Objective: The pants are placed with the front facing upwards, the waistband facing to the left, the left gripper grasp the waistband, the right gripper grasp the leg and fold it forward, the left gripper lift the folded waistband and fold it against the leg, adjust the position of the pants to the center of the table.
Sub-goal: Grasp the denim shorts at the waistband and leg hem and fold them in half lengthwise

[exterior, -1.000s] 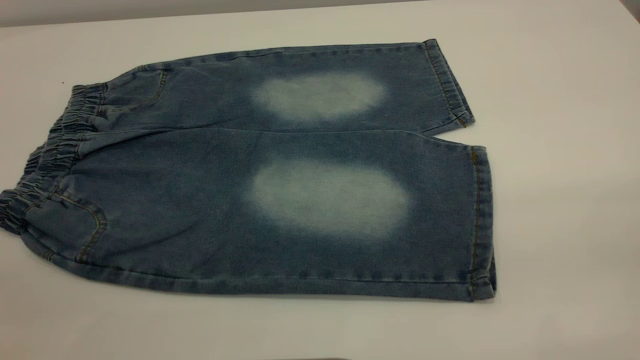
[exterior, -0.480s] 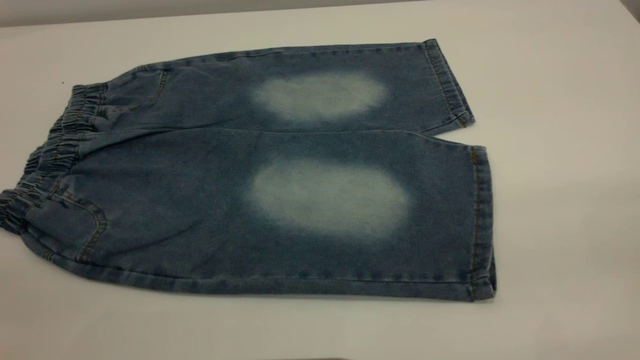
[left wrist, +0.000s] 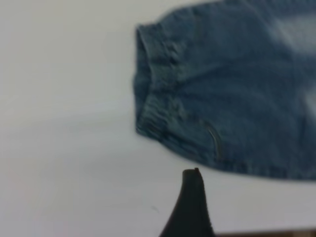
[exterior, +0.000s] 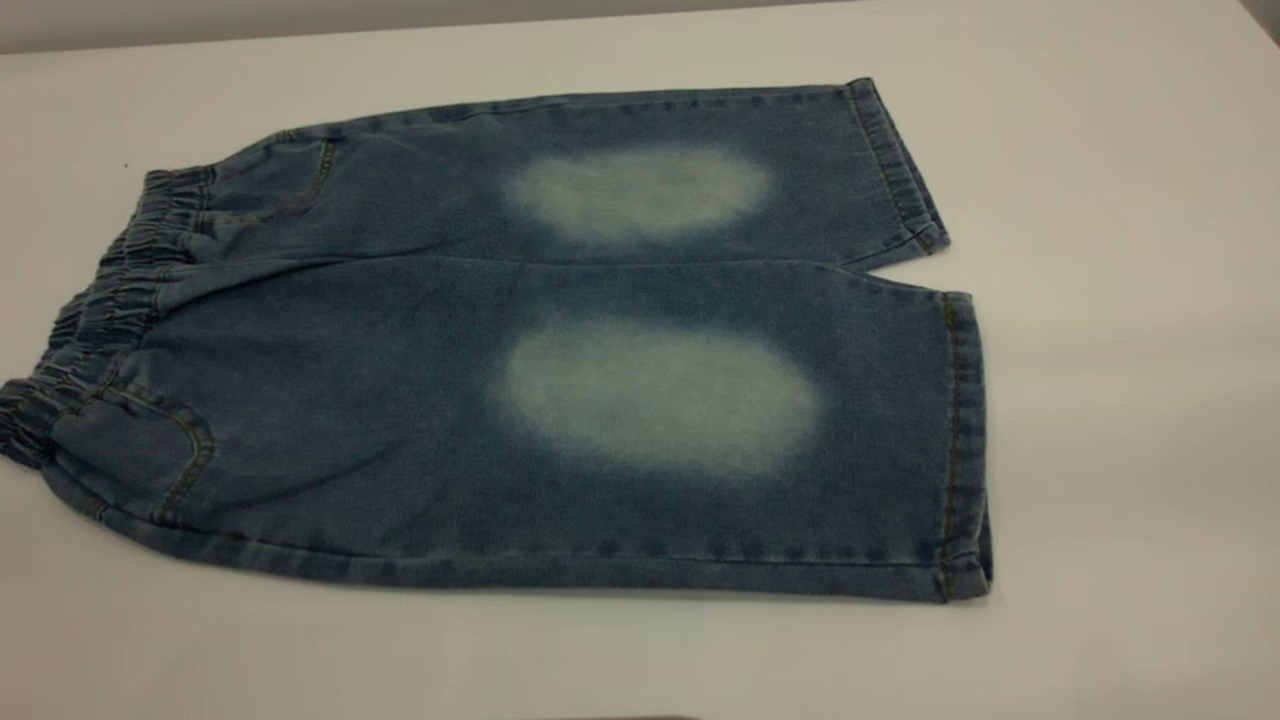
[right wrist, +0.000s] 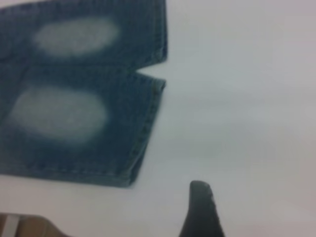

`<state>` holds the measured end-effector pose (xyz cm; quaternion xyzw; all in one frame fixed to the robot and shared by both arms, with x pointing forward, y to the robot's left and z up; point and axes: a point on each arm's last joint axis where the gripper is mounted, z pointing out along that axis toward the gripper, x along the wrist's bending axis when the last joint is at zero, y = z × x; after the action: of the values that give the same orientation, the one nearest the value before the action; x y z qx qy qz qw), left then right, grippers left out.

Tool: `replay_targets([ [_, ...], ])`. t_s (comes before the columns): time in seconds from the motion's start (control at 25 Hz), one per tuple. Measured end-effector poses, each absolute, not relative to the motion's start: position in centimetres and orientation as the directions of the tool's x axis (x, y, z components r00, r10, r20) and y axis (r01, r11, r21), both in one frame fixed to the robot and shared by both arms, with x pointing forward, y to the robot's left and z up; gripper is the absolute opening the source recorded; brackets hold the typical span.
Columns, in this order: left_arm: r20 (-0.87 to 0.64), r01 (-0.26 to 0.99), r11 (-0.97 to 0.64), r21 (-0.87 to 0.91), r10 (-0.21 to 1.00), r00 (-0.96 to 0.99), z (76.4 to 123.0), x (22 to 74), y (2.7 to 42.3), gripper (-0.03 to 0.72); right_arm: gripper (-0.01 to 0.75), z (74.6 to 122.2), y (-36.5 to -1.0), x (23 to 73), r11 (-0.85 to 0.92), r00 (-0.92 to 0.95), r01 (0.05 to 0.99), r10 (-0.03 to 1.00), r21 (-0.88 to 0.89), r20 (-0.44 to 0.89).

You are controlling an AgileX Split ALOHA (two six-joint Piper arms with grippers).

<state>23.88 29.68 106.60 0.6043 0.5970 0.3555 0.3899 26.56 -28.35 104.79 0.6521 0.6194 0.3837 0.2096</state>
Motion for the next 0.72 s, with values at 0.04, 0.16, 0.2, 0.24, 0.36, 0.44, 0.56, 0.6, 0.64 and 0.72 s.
replay_targets([
  [0.04,-0.040,0.455,0.030,0.890,0.999,0.012,107.2,24.6,29.8,0.566,0.442,105.0,-28.2,27.6,-0.144,-0.062,0.665,0.967,0.733,0.246],
  [0.16,-0.055,0.532,0.072,0.844,0.997,-0.047,108.4,27.7,30.2,0.561,0.442,105.3,-27.8,30.9,-0.115,-0.074,0.704,0.969,0.701,0.234],
  [0.2,-0.063,0.560,0.089,0.824,0.996,-0.065,108.5,28.8,30.3,0.559,0.442,105.1,-27.7,31.9,-0.107,-0.077,0.717,0.970,0.689,0.231],
  [0.24,-0.067,0.595,0.104,0.797,0.994,-0.084,108.5,30.3,30.4,0.554,0.442,104.9,-27.6,33.1,-0.099,-0.079,0.730,0.970,0.676,0.228],
  [0.36,-0.070,0.678,0.136,0.722,0.990,-0.124,107.7,34.6,30.5,0.544,0.442,103.6,-27.3,36.2,-0.085,-0.076,0.783,0.970,0.616,0.231],
  [0.44,-0.067,0.739,0.149,0.657,0.988,-0.139,106.4,37.5,30.6,0.540,0.449,102.5,-27.0,38.1,-0.075,-0.079,0.809,0.969,0.583,0.235],
  [0.56,-0.066,0.806,0.171,0.567,0.985,-0.162,104.3,41.5,30.6,0.539,0.484,100.6,-26.6,40.6,-0.074,-0.079,0.842,0.963,0.534,0.257],
  [0.6,-0.064,0.828,0.180,0.531,0.983,-0.172,103.4,42.7,30.6,0.538,0.497,100.0,-26.4,41.3,-0.080,-0.074,0.856,0.959,0.511,0.273],
  [0.64,-0.066,0.839,0.190,0.510,0.981,-0.182,102.7,43.8,30.6,0.538,0.511,99.4,-26.2,41.9,-0.091,-0.067,0.864,0.954,0.496,0.291],
  [0.72,-0.061,0.865,0.209,0.455,0.977,-0.204,100.8,46.2,30.8,0.538,0.531,98.0,-25.9,43.1,-0.115,-0.046,0.883,0.944,0.455,0.326],
])
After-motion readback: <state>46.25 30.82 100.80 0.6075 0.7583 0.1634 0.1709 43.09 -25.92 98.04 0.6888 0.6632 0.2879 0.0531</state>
